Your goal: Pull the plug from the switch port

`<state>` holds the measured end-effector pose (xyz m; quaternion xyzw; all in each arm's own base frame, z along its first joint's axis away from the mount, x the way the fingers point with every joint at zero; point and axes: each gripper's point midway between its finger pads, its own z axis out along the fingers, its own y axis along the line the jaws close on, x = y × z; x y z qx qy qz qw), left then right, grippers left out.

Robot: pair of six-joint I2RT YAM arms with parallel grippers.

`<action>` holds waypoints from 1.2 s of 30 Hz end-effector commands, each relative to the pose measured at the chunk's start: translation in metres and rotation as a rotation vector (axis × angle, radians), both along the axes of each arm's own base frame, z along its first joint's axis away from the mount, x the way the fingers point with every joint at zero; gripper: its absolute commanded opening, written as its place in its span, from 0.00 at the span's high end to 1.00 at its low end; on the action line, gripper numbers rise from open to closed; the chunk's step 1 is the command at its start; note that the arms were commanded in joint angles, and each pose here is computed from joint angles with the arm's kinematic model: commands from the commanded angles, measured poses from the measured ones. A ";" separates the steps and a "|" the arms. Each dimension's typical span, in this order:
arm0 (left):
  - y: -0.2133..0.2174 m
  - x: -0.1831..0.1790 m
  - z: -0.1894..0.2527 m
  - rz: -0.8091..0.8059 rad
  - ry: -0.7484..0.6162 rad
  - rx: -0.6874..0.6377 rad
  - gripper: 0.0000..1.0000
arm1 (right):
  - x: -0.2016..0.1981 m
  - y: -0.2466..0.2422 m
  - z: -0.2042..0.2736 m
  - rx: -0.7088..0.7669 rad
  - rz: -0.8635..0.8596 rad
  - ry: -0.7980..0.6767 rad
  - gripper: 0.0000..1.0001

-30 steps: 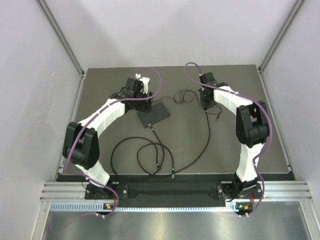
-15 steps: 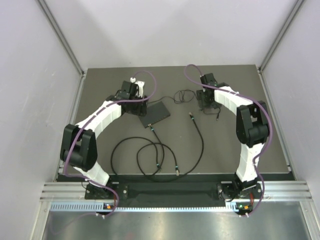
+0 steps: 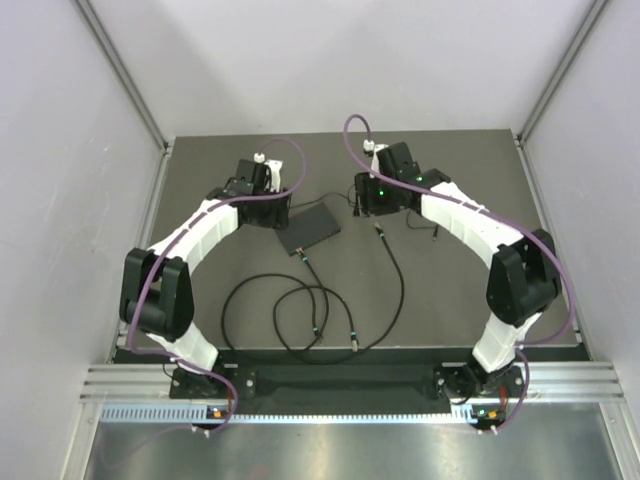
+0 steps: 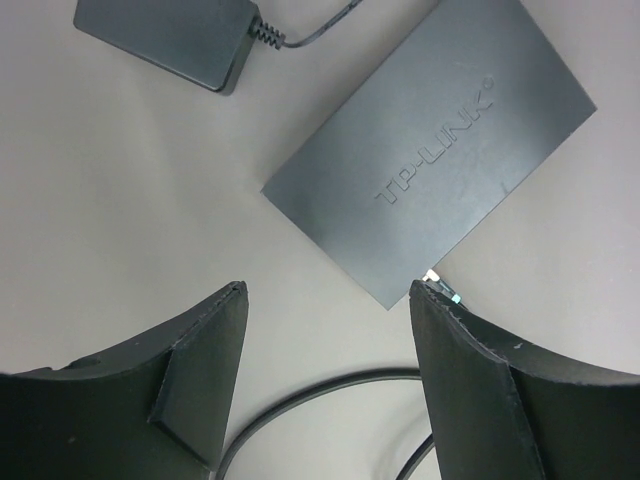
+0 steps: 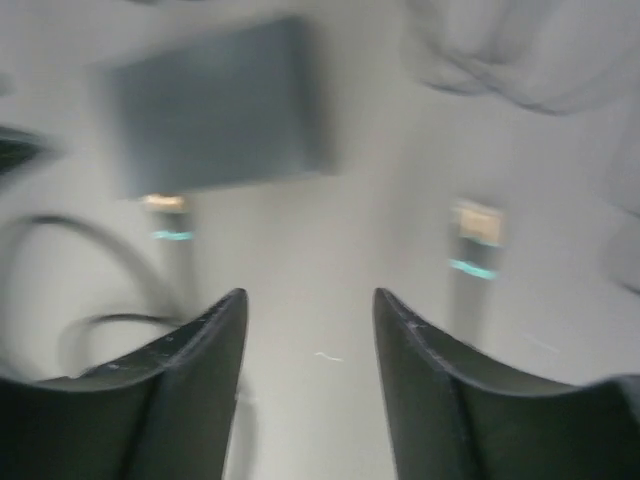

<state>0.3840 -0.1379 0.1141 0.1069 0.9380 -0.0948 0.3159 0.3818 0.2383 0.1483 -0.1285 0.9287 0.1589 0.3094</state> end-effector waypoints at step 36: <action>-0.008 0.007 -0.051 -0.019 0.141 -0.174 0.38 | -0.054 0.171 -0.100 0.681 0.228 0.431 0.57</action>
